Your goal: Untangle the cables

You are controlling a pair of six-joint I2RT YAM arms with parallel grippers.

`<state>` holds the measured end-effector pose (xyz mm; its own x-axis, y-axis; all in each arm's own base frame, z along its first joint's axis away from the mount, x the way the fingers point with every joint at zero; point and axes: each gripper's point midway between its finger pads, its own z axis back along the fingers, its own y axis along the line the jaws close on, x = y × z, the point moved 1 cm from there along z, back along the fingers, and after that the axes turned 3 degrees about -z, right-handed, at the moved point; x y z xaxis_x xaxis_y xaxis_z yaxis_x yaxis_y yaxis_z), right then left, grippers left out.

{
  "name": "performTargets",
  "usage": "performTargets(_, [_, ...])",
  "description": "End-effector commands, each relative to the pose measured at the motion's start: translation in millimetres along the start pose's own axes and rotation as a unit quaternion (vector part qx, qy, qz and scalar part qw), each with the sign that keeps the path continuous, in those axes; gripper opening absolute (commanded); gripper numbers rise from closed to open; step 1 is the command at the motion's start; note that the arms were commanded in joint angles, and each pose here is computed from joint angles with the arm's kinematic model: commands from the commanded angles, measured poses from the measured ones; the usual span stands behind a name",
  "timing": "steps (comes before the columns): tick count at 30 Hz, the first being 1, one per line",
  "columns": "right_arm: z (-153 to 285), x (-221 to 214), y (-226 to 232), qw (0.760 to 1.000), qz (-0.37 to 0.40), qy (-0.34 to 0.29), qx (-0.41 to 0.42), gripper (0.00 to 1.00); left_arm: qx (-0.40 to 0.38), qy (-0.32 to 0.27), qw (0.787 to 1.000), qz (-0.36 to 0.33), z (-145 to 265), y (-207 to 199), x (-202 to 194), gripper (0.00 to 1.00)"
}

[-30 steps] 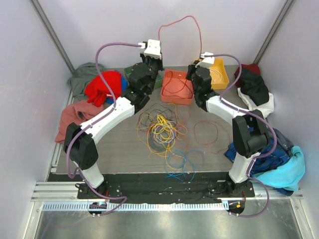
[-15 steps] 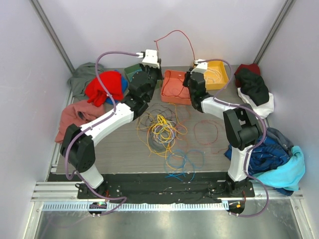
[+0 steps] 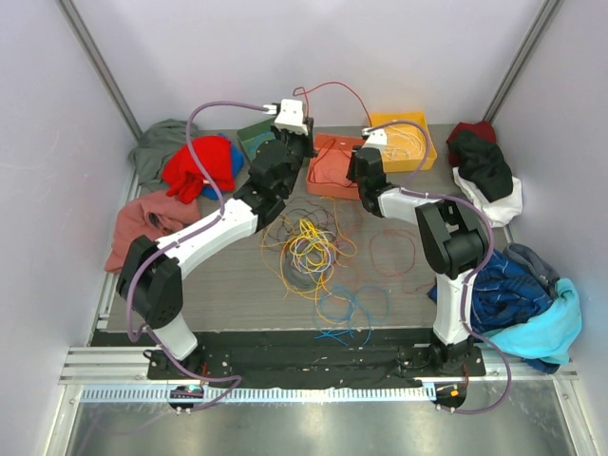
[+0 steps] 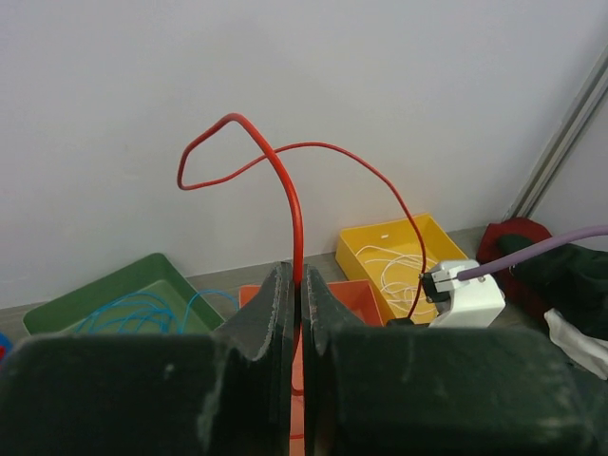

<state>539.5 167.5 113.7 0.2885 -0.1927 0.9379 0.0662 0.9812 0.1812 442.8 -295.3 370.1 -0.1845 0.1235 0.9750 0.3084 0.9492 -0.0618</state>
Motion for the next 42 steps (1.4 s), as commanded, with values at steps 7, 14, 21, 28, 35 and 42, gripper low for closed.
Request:
performTargets(7, [27, 30, 9, 0.999, -0.029, -0.01, 0.011, 0.52, 0.04, 0.01, 0.999, -0.004, -24, 2, -19, 0.0])
performTargets(14, [53, 36, 14, 0.999, -0.031, -0.018, 0.028, 0.55, 0.098, 0.048, 0.994, -0.008, -48, 28, -40, 0.0])
performTargets(21, [77, 49, 12, 0.998, -0.033, -0.033, 0.029, 0.55, 0.131, 0.07, 0.989, -0.013, -57, 54, -47, 0.0])
performTargets(28, [88, 65, 1, 0.998, -0.033, -0.049, 0.0, 0.55, 0.143, 0.074, 0.987, -0.02, -58, 62, -47, 0.0])
performTargets(35, [104, 82, -14, 0.994, -0.056, -0.086, -0.023, 0.56, 0.137, 0.064, 0.988, -0.021, -54, 63, -38, 0.0])
performTargets(42, [129, 121, -27, 0.985, -0.089, -0.139, -0.051, 0.55, 0.112, 0.041, 0.993, -0.01, -30, 53, -2, 0.0])
